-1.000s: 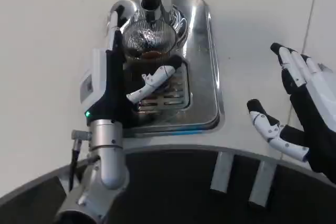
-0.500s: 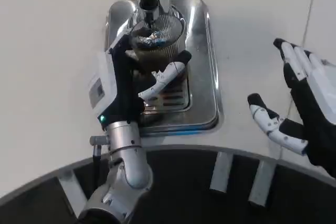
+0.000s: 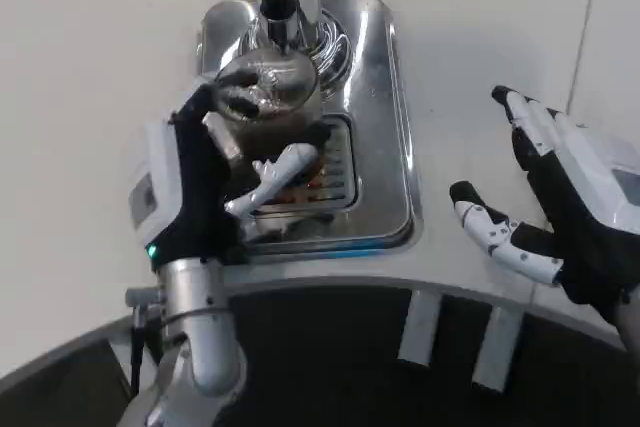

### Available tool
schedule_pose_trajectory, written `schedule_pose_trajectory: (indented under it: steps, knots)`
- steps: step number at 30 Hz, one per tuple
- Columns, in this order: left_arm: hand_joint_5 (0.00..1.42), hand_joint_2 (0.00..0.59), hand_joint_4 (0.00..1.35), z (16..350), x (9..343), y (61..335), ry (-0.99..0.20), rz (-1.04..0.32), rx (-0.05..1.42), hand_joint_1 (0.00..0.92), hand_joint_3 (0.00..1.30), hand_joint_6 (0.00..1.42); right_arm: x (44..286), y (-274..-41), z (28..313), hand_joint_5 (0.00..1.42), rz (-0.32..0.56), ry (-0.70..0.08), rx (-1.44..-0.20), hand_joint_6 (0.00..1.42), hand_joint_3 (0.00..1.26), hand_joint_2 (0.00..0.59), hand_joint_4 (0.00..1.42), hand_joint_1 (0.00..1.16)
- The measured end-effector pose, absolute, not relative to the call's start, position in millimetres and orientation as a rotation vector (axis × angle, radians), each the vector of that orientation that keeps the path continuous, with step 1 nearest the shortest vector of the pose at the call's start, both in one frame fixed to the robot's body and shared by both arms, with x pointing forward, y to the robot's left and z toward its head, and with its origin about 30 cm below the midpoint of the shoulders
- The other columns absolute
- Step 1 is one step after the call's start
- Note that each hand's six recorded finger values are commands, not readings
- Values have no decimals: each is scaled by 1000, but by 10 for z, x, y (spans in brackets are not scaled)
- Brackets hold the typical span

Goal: Grasp the cup under the faucet to collect the drink, then remove the cup.

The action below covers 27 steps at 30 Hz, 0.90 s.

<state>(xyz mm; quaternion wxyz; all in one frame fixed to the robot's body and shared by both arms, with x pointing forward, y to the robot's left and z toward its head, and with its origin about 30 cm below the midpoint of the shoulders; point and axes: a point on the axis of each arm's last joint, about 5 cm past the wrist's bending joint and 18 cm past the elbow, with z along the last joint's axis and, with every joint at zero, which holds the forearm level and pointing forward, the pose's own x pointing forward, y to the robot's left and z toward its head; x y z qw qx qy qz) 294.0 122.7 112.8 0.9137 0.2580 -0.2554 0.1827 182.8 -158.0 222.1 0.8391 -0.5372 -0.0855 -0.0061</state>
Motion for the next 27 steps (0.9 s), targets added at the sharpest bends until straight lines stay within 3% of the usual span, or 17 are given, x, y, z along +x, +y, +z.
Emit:
schedule_pose_trajectory:
  steps: [12,21,27]
  knots:
    - [1328,62,1176,1043,2696,1414,-530,374,526,739,1068,1424,1744,-1623,2040,0,17,-165,-1130,0,0,475,0,273]
    - [1327,56,1176,1185,2558,1623,-625,365,524,743,1068,1424,1700,-1577,2063,0,47,-256,-1181,0,0,480,0,281]
    - [1326,61,1176,1154,2457,1653,-629,333,541,750,1068,1424,1705,-1561,2072,0,60,-275,-1192,0,0,481,0,287]
